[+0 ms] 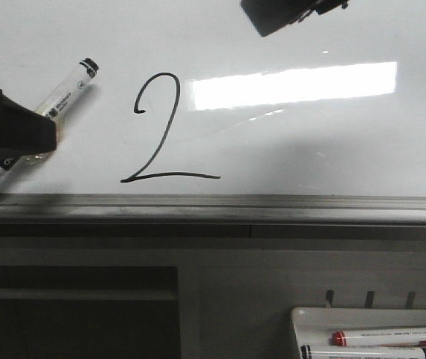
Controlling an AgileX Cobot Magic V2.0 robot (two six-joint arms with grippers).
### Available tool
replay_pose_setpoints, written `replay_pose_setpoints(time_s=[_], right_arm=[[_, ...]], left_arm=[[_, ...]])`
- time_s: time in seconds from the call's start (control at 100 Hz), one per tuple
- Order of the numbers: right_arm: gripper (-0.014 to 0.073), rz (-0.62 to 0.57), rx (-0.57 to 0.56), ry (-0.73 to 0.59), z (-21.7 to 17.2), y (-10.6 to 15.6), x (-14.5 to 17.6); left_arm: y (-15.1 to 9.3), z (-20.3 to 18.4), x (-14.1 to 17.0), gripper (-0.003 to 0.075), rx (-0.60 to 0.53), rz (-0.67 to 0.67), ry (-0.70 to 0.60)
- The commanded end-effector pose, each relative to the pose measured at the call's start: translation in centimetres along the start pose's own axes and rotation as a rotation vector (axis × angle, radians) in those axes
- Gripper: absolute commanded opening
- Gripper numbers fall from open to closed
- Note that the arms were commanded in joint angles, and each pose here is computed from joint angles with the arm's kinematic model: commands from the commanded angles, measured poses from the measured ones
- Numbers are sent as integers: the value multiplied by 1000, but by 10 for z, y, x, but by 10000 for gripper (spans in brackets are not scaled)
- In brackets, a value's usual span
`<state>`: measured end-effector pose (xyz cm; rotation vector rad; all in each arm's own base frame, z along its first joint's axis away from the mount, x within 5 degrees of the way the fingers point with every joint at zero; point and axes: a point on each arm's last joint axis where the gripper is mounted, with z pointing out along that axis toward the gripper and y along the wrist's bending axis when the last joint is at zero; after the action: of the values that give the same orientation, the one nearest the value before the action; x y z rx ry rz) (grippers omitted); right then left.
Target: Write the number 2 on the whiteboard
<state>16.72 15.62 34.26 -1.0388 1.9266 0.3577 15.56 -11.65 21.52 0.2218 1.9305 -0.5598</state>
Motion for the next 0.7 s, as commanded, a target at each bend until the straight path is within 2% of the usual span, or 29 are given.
replay_pose_setpoints(time_s=[0.0,0.29,0.37,0.41,0.46,0.51,0.55,0.61,0.69], right_arm=[[479,8,31,-102,-12,-4,-14],[479,8,30,-98,-12,-4,-14],[460,18,17,-83,-13,-3,-13],[413,24,13,-85,-15,-2,-13],[315,25,15,-96,-19,-2,-12],[184,23,21,-118,-26,-1,-11],[66,23,26,-137,-31,-1,-11],[-80,21,37,-178,-41,1,-8],[-71,19,55,-236,-56,2,-3]], left_arm=[[-4,-6,-22,454,27,14,-157],[-7,-24,-36,453,68,20,-250],[-9,-32,-41,424,94,41,-288],[-10,-38,-44,377,112,53,-312],[-12,-46,-48,265,133,62,-349],[-14,-54,-52,98,159,75,-387],[-16,-62,-56,-7,182,97,-423],[-18,-72,-60,-20,211,132,-470],[-19,-86,-64,-20,244,150,-521]])
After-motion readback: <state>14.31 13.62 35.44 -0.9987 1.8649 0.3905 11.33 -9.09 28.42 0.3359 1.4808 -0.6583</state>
